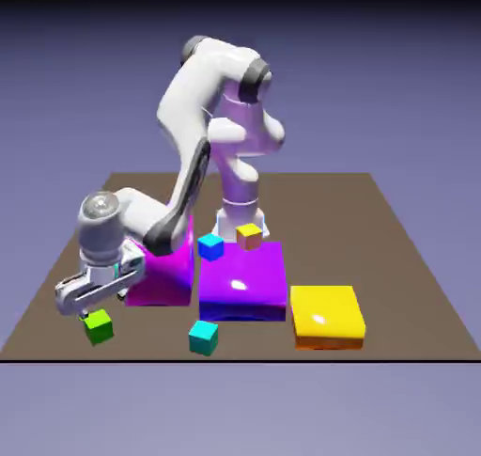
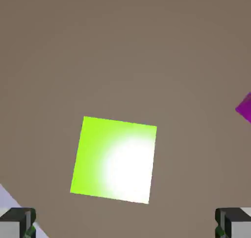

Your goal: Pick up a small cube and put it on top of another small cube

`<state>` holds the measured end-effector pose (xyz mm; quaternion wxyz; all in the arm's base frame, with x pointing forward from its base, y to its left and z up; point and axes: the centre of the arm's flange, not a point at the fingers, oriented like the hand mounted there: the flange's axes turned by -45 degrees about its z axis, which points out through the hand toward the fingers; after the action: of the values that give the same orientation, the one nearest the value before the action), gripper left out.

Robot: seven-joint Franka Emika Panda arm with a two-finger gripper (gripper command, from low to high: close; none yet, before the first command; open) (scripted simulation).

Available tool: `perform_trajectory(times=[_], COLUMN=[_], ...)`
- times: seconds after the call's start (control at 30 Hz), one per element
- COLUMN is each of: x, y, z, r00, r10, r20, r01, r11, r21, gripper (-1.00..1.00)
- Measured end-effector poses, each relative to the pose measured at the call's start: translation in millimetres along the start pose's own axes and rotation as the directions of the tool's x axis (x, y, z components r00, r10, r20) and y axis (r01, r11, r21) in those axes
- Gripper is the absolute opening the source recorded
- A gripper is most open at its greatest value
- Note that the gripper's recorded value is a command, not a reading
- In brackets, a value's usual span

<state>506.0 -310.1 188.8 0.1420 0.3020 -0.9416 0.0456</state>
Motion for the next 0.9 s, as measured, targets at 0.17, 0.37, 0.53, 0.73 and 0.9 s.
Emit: perform_trajectory(times=[0.17,0.37,0.53,0.73,0.9], x=[-5.9,-1.1,-18.0,-39.2,-56.0], y=[0.0,1.6,29.1,66.0,100.1], z=[69.1,-0.2,-4.2,-15.7,-29.7], r00=[1.0,1.0,0.945,0.753,0.507], r10=[0.0,-0.02,-0.327,-0.657,-0.861], r20=[0.0,0.002,0.031,0.022,-0.034], r01=[0.0,0.02,0.325,0.648,0.842], r11=[1.0,1.0,0.944,0.747,0.487], r21=[0.0,0.004,0.058,0.151,0.232], gripper=[-1.0,-1.0,-1.0,-1.0,-1.0])
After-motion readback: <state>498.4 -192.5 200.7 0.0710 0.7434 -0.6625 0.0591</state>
